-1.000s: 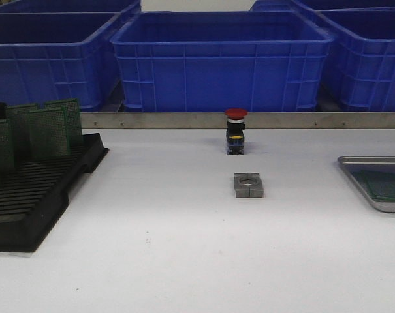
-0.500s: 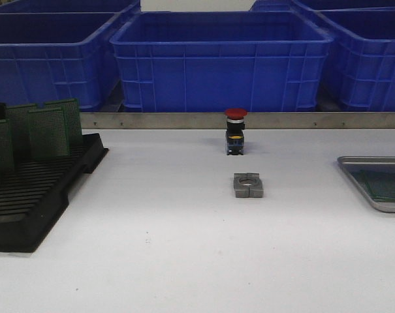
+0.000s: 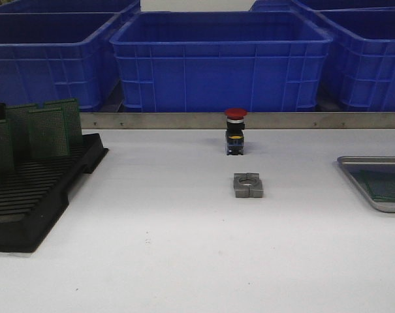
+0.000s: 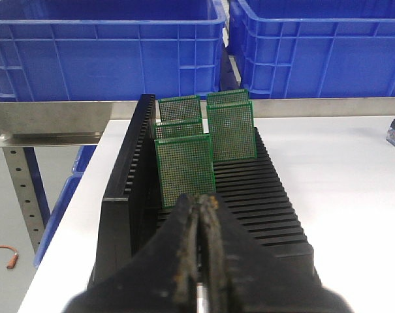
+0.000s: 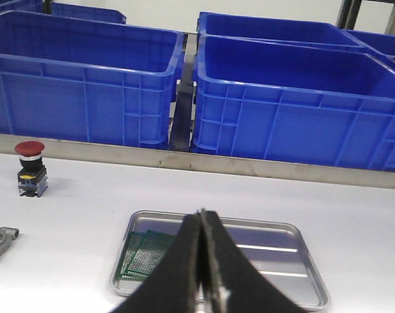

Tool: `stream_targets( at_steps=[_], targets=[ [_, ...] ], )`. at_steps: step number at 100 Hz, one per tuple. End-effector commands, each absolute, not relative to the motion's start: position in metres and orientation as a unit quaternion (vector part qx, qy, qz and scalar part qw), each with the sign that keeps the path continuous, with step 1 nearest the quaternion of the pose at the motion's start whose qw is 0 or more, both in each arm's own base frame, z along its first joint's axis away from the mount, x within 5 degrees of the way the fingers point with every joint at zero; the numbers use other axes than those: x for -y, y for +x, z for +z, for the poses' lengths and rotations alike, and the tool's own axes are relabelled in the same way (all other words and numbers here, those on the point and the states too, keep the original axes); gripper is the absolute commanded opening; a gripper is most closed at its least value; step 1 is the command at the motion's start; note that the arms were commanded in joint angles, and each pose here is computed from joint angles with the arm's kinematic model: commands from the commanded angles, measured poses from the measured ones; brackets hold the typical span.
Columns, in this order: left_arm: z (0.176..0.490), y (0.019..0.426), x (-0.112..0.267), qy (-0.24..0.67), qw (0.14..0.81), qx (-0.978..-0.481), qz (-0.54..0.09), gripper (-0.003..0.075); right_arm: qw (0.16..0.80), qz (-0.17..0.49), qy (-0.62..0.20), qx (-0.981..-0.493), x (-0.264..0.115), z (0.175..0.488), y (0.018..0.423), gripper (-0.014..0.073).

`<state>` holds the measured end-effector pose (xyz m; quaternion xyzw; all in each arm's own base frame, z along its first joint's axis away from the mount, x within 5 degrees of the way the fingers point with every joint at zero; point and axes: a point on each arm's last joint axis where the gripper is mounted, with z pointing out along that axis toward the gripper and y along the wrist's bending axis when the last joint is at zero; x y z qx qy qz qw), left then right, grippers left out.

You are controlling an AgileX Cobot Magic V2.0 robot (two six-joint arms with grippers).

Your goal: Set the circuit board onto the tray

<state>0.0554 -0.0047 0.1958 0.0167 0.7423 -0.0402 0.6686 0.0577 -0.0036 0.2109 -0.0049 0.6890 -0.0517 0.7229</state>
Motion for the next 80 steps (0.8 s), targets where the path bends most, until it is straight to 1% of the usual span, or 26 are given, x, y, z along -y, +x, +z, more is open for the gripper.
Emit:
stream_targets(
  at_steps=[1, 20, 80],
  targets=[
    [0.1878, 0.0554, 0.0052, 0.013, 0.689, -0.723, -0.051, -0.0020, 0.751, -0.050, 0.004, -0.658, 0.0038, 0.2132, 0.0542, -0.0061],
    [0.1878, 0.0554, 0.0052, 0.013, 0.689, -0.723, -0.051, -0.0020, 0.761, -0.051, 0.001, -0.647, 0.0035, 0.2150, 0.0529, -0.0061],
    [0.1878, 0.0554, 0.0052, 0.013, 0.689, -0.723, -0.051, -0.0020, 0.758, -0.058, -0.004, -0.650, 0.0035, 0.2142, 0.0530, -0.0061]
  ],
)
